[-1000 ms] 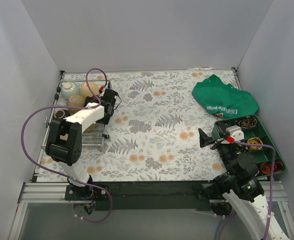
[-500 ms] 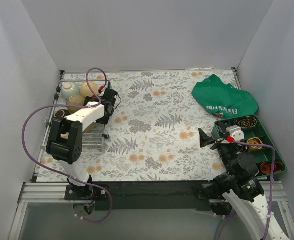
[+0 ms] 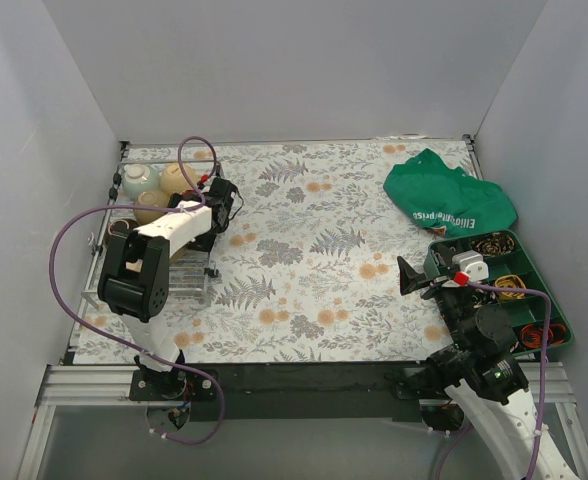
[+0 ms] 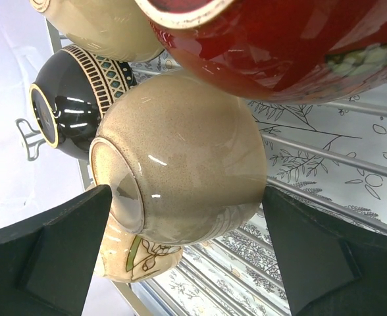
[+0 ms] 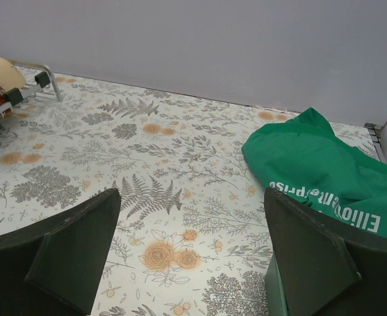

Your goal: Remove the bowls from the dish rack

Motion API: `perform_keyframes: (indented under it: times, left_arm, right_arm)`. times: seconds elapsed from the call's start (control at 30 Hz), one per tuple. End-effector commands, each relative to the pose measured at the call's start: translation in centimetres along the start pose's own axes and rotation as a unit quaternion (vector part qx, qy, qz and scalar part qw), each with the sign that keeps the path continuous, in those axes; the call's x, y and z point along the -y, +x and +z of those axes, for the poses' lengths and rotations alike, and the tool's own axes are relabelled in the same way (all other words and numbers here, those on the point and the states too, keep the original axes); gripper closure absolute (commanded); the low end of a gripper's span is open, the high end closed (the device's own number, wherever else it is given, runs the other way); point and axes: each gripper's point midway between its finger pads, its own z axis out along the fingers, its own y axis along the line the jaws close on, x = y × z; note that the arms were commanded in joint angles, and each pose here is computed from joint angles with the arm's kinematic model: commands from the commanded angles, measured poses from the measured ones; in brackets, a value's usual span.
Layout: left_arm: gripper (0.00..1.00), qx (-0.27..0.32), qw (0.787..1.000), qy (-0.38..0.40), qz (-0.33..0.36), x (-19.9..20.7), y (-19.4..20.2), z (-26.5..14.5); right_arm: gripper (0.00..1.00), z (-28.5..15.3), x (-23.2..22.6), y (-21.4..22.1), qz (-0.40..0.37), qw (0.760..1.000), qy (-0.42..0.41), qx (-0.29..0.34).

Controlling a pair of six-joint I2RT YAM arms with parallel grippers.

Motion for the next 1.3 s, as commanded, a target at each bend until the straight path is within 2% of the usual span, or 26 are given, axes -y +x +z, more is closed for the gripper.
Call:
perform_keyframes:
  times: [0.0, 0.17, 0.23, 0.27, 0.37, 0.6, 0.8, 0.83, 0.87, 1.03, 1.17, 1.27]
  left_arm:
    - [0.02, -0.035, 0.999, 0.023, 0.033, 2.9, 2.3, 0.9]
    - [0.02, -0.022, 0.999, 0.022, 0.027, 3.0, 1.7, 0.6]
    - [0.05, -0.019, 0.999, 0.023, 0.025, 3.1, 1.5, 0.5]
    - [0.11, -0.018, 0.999, 0.023, 0.024, 3.1, 1.5, 0.5]
    - [0.2, -0.012, 0.999, 0.026, 0.017, 3.0, 1.2, 0.3]
    - [0.37, 0.005, 1.0, 0.028, -0.008, 2.4, 0.4, -0.6]
    - [0.48, 0.022, 0.999, 0.023, -0.035, 1.6, -0.2, -1.6]
    - [0.55, 0.026, 0.998, 0.022, -0.043, 1.4, -0.5, -1.7]
    - [0.57, 0.031, 0.998, 0.022, -0.051, 1.2, -0.8, -2.0]
    - [0.65, 0.048, 0.995, 0.026, -0.08, 0.8, -1.6, -2.5]
    - [0.74, 0.064, 0.992, 0.032, -0.101, 0.3, -2.4, -3.2]
    - [0.8, 0.082, 0.988, 0.04, -0.126, -0.2, -3.0, -3.9]
  right_arm:
    - [0.01, -2.7, 1.0, -5.3, 0.023, 0.993, 0.013, 0.117]
    - [0.01, -2.7, 1.0, -5.3, 0.024, 0.993, 0.012, 0.117]
    - [0.01, -2.7, 1.0, -5.3, 0.024, 0.993, 0.012, 0.117]
    - [0.02, -2.7, 1.0, -5.3, 0.024, 0.993, 0.013, 0.118]
    - [0.01, -2.7, 1.0, -5.3, 0.024, 0.993, 0.013, 0.118]
    - [0.01, -2.7, 1.0, -5.3, 0.024, 0.993, 0.013, 0.118]
    - [0.01, -2.8, 0.9, -5.5, 0.02, 0.993, 0.009, 0.119]
    - [0.01, -2.8, 0.8, -5.6, 0.019, 0.993, 0.007, 0.12]
    - [0.01, -2.8, 0.7, -5.7, 0.019, 0.992, 0.003, 0.123]
    - [0.01, -2.6, -0.4, -6.4, 0.018, 0.992, -0.029, 0.122]
    - [0.01, -2.0, -2.0, -6.5, 0.019, 0.993, -0.071, 0.094]
    - [0.02, -1.0, -3.6, -6.1, 0.028, 0.993, -0.108, 0.049]
